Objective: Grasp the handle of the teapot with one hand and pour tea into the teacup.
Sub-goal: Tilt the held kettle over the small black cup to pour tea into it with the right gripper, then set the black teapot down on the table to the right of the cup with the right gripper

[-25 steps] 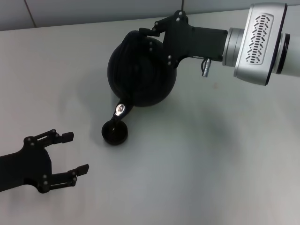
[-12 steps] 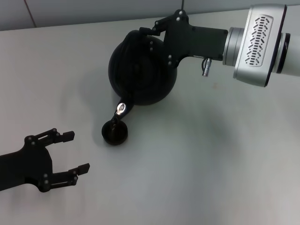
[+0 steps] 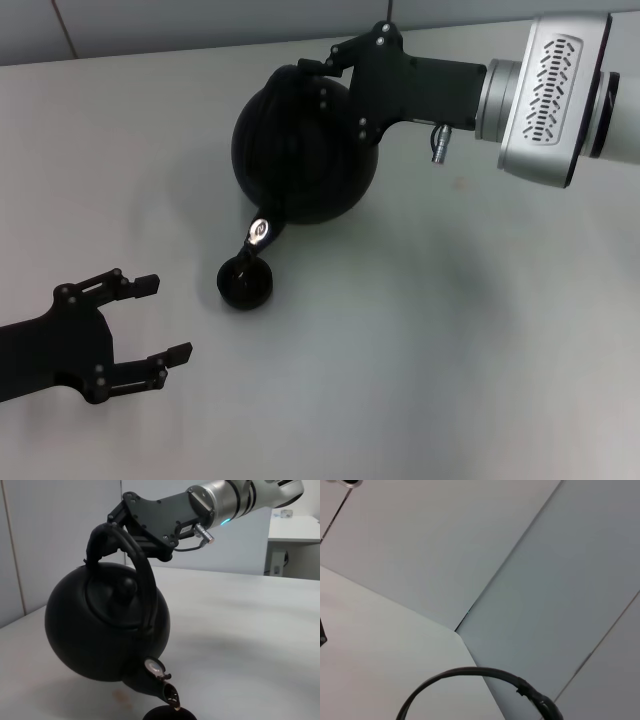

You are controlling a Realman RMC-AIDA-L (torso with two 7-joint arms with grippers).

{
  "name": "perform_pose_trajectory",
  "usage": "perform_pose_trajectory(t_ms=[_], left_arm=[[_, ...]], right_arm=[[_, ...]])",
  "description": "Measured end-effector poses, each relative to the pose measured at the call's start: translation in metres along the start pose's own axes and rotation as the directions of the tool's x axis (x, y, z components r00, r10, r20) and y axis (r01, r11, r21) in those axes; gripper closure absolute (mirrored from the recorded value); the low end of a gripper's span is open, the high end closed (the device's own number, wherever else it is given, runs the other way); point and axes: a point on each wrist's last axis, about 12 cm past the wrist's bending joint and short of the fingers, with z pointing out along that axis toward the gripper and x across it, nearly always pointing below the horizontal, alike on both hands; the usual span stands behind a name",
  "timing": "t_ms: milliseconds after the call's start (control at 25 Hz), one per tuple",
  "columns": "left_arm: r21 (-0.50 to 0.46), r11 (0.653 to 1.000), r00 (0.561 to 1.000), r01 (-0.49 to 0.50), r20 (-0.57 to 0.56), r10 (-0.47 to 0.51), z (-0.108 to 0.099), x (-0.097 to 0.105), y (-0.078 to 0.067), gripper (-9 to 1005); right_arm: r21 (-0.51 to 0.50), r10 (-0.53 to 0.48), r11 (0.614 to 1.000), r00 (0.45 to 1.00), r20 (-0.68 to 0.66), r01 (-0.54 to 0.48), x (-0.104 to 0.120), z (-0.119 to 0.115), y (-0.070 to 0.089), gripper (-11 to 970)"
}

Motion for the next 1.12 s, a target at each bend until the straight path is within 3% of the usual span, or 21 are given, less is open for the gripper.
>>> perform_pose_trajectory(t_ms=[400, 680, 800, 1120], left_arm=[[-0.010, 1.000, 1.000, 0.003, -0.004, -0.003, 0.000, 0.001, 0.001, 153], [-0.009, 1.000, 1.000, 0.011, -0.001, -0.011, 0.001, 0.002, 0.000, 153], [-0.010, 1.000, 1.000, 0.010, 0.000, -0.010, 0.001, 0.003, 0.000, 153], [-0.004, 1.000, 1.000, 0.021, 0.003, -0.021, 0.000, 0.006, -0.004, 153]], right_arm=[[0.057, 0.113, 0.992, 0.993, 0.019, -0.114, 0.004, -0.009, 0.002, 878], [0.160, 0.265, 0.949, 0.962, 0.067, -0.273, 0.009, -0.024, 0.002, 878], [0.226, 0.344, 0.906, 0.934, 0.100, -0.358, 0.014, -0.037, 0.002, 878], [0.401, 0.512, 0.732, 0.833, 0.209, -0.550, 0.033, -0.081, 0.014, 879]])
